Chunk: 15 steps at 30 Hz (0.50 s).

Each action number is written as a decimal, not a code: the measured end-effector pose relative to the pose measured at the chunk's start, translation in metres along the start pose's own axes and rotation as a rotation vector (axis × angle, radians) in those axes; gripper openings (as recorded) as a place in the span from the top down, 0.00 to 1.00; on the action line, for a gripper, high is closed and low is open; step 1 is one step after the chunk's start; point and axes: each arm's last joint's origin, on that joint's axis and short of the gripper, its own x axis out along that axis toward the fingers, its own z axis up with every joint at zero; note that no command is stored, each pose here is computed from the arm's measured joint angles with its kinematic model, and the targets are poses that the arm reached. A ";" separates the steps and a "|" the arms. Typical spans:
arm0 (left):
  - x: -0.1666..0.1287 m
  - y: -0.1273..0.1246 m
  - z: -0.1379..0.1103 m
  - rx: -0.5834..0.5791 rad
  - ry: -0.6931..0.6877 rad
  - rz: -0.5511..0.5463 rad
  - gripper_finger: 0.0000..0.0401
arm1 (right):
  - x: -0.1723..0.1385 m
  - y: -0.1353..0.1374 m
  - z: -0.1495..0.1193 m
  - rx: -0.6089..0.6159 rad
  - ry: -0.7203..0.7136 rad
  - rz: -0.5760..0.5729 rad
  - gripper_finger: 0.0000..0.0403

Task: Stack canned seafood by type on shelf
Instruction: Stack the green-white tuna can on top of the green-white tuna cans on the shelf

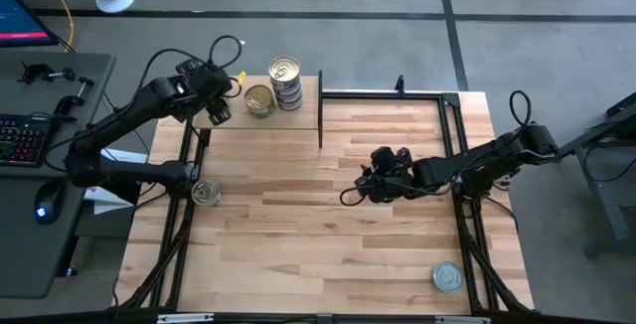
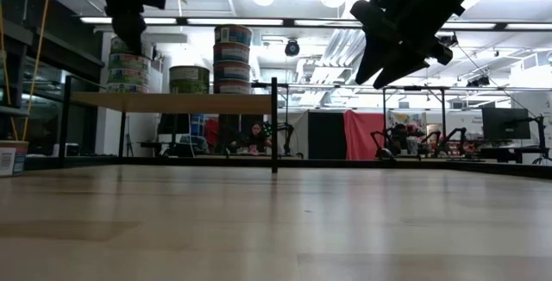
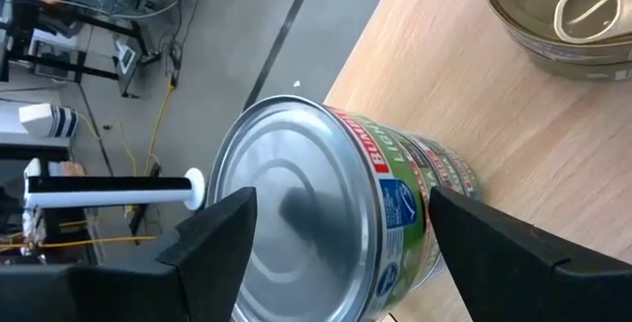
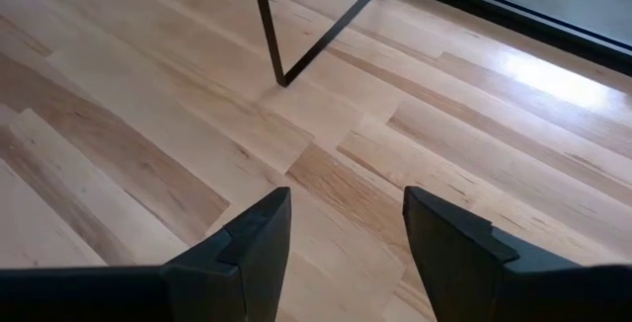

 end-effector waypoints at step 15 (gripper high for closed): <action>0.002 0.002 0.001 0.008 0.001 0.010 0.27 | 0.000 0.000 -0.001 0.017 0.021 0.014 0.53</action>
